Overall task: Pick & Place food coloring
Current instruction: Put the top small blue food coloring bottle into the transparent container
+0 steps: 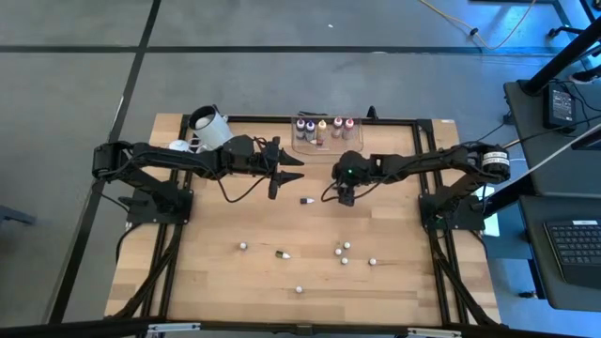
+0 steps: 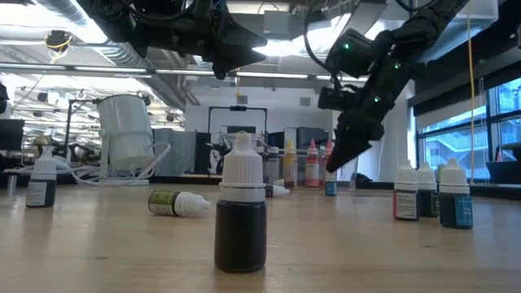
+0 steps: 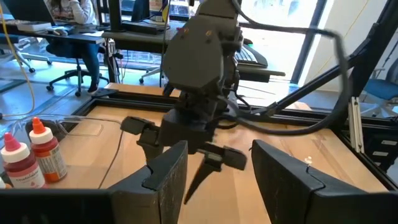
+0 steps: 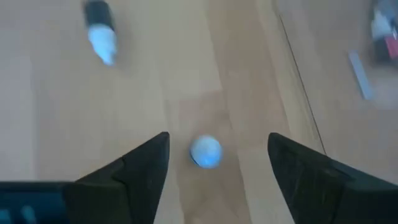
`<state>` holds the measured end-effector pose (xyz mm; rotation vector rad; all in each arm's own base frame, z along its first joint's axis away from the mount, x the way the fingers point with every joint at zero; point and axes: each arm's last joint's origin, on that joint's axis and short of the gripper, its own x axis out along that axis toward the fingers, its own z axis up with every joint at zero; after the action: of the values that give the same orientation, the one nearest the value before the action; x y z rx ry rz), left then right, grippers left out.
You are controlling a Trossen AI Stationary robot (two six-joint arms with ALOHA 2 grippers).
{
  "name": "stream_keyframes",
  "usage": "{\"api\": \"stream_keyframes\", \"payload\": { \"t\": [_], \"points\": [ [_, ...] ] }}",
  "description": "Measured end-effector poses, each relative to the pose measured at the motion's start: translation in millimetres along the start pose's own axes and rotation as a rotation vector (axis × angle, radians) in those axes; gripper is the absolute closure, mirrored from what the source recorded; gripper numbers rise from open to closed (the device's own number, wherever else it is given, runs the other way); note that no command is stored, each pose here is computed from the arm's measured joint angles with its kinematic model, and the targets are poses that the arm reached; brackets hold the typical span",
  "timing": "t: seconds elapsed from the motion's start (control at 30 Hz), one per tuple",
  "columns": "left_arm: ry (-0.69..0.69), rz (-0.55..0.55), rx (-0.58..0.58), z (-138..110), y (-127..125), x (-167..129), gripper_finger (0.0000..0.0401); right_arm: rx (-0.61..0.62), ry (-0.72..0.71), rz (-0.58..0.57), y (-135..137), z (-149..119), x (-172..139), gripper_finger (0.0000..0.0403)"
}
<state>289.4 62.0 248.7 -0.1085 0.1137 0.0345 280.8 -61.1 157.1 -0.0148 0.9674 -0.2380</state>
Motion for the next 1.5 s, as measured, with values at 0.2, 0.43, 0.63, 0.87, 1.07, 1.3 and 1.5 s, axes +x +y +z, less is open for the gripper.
{"api": "stream_keyframes", "payload": {
  "t": [0.2,0.43,0.63,0.87,1.07,1.3,1.5],
  "points": [
    [0.0,0.0,0.0,0,0,0,0.0225,0.021,-0.008,0.037,2,-6,3,0.0143],
    [0.0,0.0,0.0,0,0,0,0.0227,0.026,-0.051,0.037,3,-10,9,0.0171],
    [0.0,0.0,0.0,0,0,0,0.0224,0.046,-0.043,0.037,2,-13,9,0.0204],
    [0.0,0.001,0.0,0,0,0,0.0227,0.046,-0.046,0.037,2,-13,10,0.0251],
    [0.0,0.0,0.0,0,0,0,0.0224,0.05,-0.039,0.037,2,-13,10,0.031],
    [0.0,0.001,0.0,0,0,0,0.0227,0.043,-0.049,0.036,2,-12,9,0.0351],
    [0.0,0.001,0.0,0,0,0,0.0224,0.009,-0.146,0.025,-3,15,-11,0.0349]
  ]
}}
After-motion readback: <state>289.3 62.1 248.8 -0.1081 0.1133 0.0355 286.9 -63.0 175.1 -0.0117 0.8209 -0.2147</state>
